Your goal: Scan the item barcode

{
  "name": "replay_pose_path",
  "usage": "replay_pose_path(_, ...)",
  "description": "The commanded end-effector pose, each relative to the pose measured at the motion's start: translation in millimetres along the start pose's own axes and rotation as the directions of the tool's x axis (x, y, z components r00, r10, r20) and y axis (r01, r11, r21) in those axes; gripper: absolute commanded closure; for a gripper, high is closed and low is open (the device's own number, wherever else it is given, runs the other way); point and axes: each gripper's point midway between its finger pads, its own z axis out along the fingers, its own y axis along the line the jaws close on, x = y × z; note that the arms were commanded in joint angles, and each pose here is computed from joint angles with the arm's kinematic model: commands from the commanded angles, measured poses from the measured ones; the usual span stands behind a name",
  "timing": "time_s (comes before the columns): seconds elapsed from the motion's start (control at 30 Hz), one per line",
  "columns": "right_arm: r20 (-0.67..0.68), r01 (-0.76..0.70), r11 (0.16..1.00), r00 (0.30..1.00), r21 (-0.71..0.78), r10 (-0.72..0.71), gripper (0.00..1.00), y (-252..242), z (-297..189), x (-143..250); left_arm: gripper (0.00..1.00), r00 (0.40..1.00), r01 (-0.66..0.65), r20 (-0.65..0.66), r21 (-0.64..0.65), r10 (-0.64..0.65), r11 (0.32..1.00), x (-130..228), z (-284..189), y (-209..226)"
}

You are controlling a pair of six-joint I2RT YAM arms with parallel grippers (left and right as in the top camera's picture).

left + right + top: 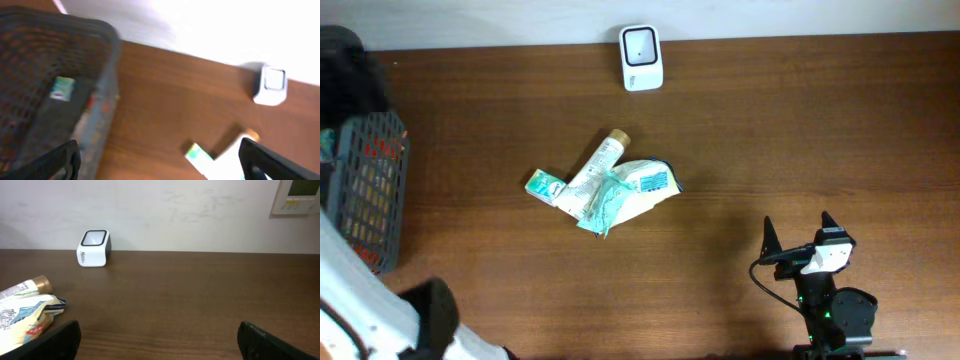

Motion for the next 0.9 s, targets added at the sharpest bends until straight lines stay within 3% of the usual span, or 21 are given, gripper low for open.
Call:
replay_pose_path(0.0, -0.002, -0.001, 1.0, 1.0, -0.004, 0.001, 0.01, 0.2, 0.0, 2.3, 0.01, 0.986, -0.054, -0.164, -0.159, 0.028, 0.986, 57.4, -11.0, -11.1)
replay_pose_path(0.07, -0.002, 0.0, 1.0, 1.0, -0.004, 0.0, 0.01, 0.2, 0.0, 2.3, 0.01, 0.98, -0.048, -0.197, -0.299, -0.012, 0.953, 94.9, -18.5, -3.8)
replay_pose_path(0.2, -0.002, 0.0, 1.0, 1.0, -0.004, 0.0, 0.01, 0.2, 0.0, 2.3, 0.01, 0.996, -0.027, 0.081, -0.261, 0.049, 0.965, 127.8, -7.5, -17.5)
replay_pose_path(0.23, -0.002, -0.001, 1.0, 1.0, -0.004, 0.001, 0.01, 0.2, 0.0, 2.3, 0.01, 0.961, -0.019, 0.265, -0.222, 0.079, 0.975, 113.1, -10.7, -22.3)
replay_pose_path(0.27, -0.002, -0.001, 1.0, 1.0, -0.004, 0.001, 0.01, 0.2, 0.0, 2.3, 0.01, 0.906, -0.09, 0.393, -0.188, 0.159, 0.978, 93.2, -23.8, -33.1)
replay_pose_path(0.33, -0.002, 0.0, 1.0, 1.0, -0.004, 0.0, 0.01, 0.2, 0.0, 2.3, 0.0, 0.812, -0.127, 0.531, -0.246, 0.243, 0.961, 48.1, -57.5, -34.8)
replay_pose_path(0.37, -0.002, 0.0, 1.0, 1.0, -0.004, 0.0, 0.01, 0.2, 0.0, 2.2, 0.01, 0.787, -0.132, 0.541, -0.322, 0.296, 0.938, 18.6, -71.4, -29.5)
replay_pose_path(0.43, -0.002, 0.0, 1.0, 1.0, -0.004, 0.0, 0.01, 0.2, 0.0, 2.3, 0.01, 0.797, -0.111, 0.507, -0.412, 0.329, 0.904, -24.5, -80.7, -16.5)
replay_pose_path(0.57, -0.002, 0.0, 1.0, 1.0, -0.004, 0.0, 0.01, 0.2, 0.0, 2.3, 0.01, 0.867, 0.029, 0.446, -0.494, 0.224, 0.869, -97.5, -69.2, 34.4)
replay_pose_path(0.67, -0.002, 0.0, 1.0, 1.0, -0.004, 0.0, 0.01, 0.2, 0.0, 2.3, 0.01, 0.906, 0.115, 0.399, -0.552, 0.14, 0.826, -110.6, -22.6, 87.6)
replay_pose_path(0.77, -0.002, 0.0, 1.0, 1.0, -0.004, 0.0, 0.01, 0.2, 0.0, 2.3, 0.01, 0.948, 0.172, 0.317, -0.587, 0.028, 0.791, -91.9, 35.1, 141.6)
replay_pose_path(0.87, -0.002, -0.001, 1.0, 1.0, -0.004, 0.001, 0.01, 0.2, 0.0, 2.3, 0.01, 0.972, 0.173, 0.226, -0.506, -0.064, 0.845, -68.0, 102.0, 185.0)
